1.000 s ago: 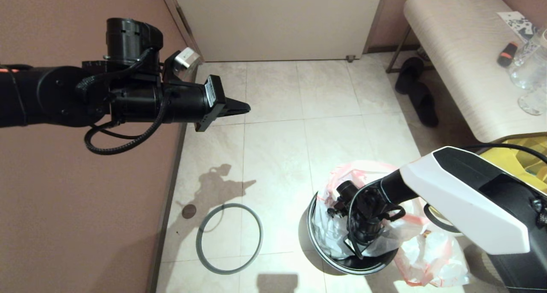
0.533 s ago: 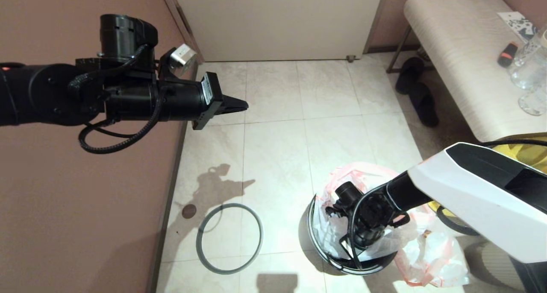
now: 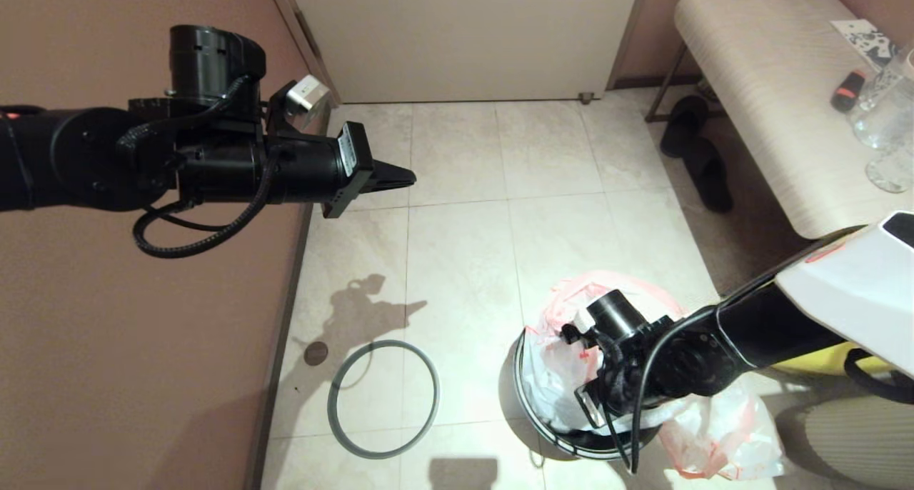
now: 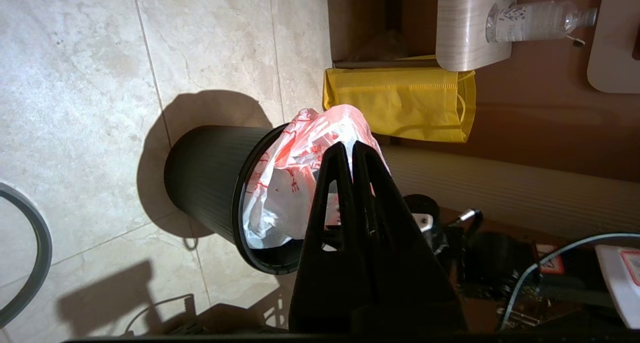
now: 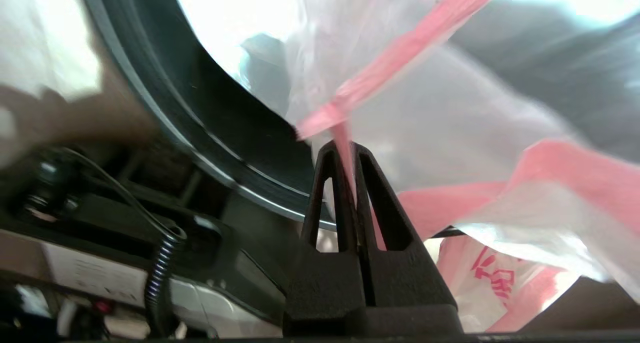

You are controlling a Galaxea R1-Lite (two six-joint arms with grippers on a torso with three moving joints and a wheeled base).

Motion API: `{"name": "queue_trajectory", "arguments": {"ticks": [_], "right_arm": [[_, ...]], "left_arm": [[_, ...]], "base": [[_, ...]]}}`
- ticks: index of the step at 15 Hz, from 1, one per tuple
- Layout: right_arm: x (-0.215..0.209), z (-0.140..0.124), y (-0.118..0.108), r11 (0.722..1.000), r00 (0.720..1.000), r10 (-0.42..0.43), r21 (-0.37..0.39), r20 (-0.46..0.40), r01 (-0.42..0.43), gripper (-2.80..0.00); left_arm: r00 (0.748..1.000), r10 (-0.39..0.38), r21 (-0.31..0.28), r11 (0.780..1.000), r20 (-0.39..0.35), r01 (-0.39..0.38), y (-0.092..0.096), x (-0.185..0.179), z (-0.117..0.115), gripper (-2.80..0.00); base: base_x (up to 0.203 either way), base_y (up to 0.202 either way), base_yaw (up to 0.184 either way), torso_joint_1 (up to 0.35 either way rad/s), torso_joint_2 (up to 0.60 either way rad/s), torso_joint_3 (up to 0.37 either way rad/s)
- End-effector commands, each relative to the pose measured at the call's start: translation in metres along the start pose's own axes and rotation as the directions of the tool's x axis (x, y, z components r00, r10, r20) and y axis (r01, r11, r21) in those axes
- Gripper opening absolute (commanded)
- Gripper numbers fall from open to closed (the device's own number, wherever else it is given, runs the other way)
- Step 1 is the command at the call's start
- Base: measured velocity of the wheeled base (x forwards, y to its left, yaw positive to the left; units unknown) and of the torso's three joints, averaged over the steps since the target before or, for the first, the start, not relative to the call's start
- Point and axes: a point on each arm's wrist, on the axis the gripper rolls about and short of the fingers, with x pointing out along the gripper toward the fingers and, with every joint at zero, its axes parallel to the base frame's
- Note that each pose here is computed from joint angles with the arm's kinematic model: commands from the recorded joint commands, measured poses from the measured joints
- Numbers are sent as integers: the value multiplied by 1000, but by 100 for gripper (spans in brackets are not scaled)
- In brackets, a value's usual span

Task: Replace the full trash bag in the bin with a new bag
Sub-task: Put the new garbage bag on the trash can

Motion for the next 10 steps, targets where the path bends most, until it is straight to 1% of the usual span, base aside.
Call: {"name": "queue_trajectory", "arguments": {"ticks": [1, 2, 3, 5, 7, 8, 9, 10], "right_arm": [[-33, -1, -4, 999, 992, 12, 38, 124, -17, -280], [-41, 1, -6, 997, 988, 14, 77, 157, -26, -280], [-53, 0, -7, 995, 983, 18, 95, 183, -36, -280], [-67, -10, -4, 994, 981, 34, 98, 193, -53, -280], [-80, -28, 1, 993, 978, 60, 88, 198, -78, -280], [-83, -34, 2, 992, 971, 75, 84, 229, -96, -280], [-85, -35, 2, 990, 954, 94, 74, 283, -120, -280], [-83, -38, 2, 990, 934, 114, 39, 337, -135, -280]], "left_arm": [[1000, -3, -3, 1000, 0, 3, 0, 0, 0, -280], [1000, -3, -3, 1000, 0, 3, 0, 0, 0, -280], [1000, -4, -2, 1000, 1, 4, -1, -2, 0, -280], [1000, -9, 4, 1000, 9, 9, -5, -6, 1, -280], [1000, -6, -3, 1000, -2, 6, -2, -1, 0, -280], [1000, -1, -9, 1000, -11, 1, 2, 3, -1, -280], [1000, 0, -13, 1000, -19, 0, 4, 6, -2, -280], [1000, 1, -16, 1000, -23, -1, 5, 8, -3, -280]], "base": [[0, 0, 0, 0, 0, 0], [0, 0, 0, 0, 0, 0], [0, 0, 0, 0, 0, 0], [0, 0, 0, 0, 0, 0], [0, 0, 0, 0, 0, 0], [0, 0, 0, 0, 0, 0], [0, 0, 0, 0, 0, 0], [0, 0, 0, 0, 0, 0]]}}
